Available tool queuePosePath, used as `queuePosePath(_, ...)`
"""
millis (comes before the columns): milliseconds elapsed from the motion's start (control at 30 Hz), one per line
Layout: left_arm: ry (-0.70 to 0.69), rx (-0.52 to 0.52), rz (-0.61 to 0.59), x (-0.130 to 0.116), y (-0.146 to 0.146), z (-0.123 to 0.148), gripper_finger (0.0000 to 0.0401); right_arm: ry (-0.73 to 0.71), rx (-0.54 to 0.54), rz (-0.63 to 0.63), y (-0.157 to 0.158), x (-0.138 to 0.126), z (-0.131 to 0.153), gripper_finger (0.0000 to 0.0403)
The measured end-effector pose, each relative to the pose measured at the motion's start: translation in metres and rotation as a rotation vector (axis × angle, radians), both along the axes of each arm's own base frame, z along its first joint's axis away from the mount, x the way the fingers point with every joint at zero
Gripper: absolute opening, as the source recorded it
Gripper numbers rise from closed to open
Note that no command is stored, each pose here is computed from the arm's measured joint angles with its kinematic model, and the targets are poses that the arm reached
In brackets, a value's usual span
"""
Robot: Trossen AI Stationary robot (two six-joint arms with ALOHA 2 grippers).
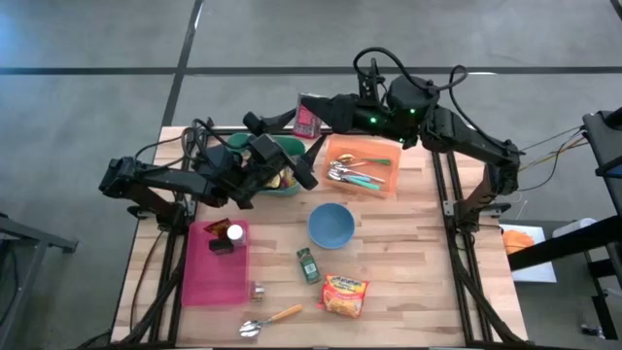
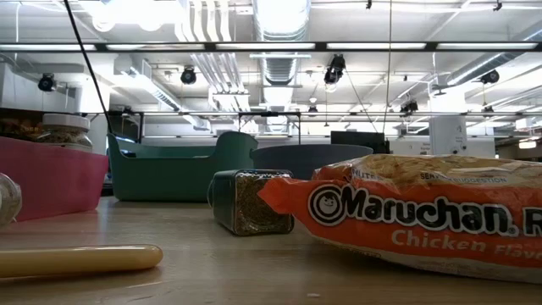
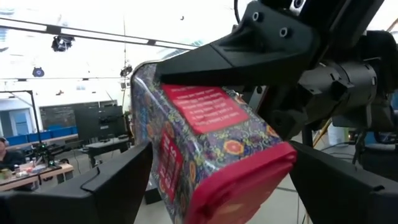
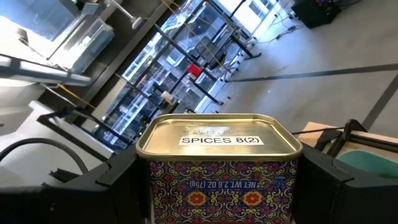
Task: Pick & Place Food Item
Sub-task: Put the red seasoning can into the pink bin
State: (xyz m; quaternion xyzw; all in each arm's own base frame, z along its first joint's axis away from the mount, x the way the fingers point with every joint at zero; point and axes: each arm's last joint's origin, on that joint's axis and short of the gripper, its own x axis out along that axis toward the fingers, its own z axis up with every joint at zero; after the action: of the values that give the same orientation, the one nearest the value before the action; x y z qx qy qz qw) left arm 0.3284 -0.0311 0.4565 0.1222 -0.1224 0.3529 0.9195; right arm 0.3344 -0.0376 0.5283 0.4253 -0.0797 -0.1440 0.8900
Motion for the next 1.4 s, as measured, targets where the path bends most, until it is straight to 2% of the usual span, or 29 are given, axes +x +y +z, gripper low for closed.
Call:
queuePosePath(133, 0.005, 0.001, 0.001, 0.000, 0.000, 0.000, 0.0358, 0.003, -0.004, 0.012, 0.000, 0.000, 0.000, 0.0278)
queuePosePath(233, 0.005, 0.001, 0.003, 0.000, 0.001, 0.000, 0.0340, 0.000, -0.008, 0.025, 0.001, 0.000, 0.000, 0.0278)
queuePosePath(567, 0.019, 0.004, 0.038, 0.000, 0.004, -0.001, 0.0211, -0.016, -0.017, 0.019, 0.000, 0.000, 0.002, 0.0278)
queuePosePath(733, 0.023, 0.008, 0.040, 0.000, 0.004, -0.001, 0.0207, -0.013, -0.024, 0.027, 0.000, -0.001, 0.002, 0.0286)
queuePosePath(900, -0.004, 0.008, 0.008, -0.001, 0.003, 0.002, 0.0203, -0.008, -0.062, 0.076, 0.003, 0.000, 0.003, 0.0374)
queuePosePath(967, -0.002, 0.009, 0.007, -0.001, 0.002, 0.002, 0.0203, -0.004, -0.063, 0.078, 0.003, 0.000, 0.002, 0.0388)
queuePosePath(1200, 0.007, 0.013, 0.005, -0.002, 0.001, 0.002, 0.0203, 0.005, -0.088, 0.070, 0.002, 0.001, 0.002, 0.0374)
queuePosePath(1400, 0.029, -0.058, 0.003, -0.016, -0.006, 0.006, 0.0203, 0.020, -0.126, 0.059, 0.001, -0.005, 0.004, 0.0373)
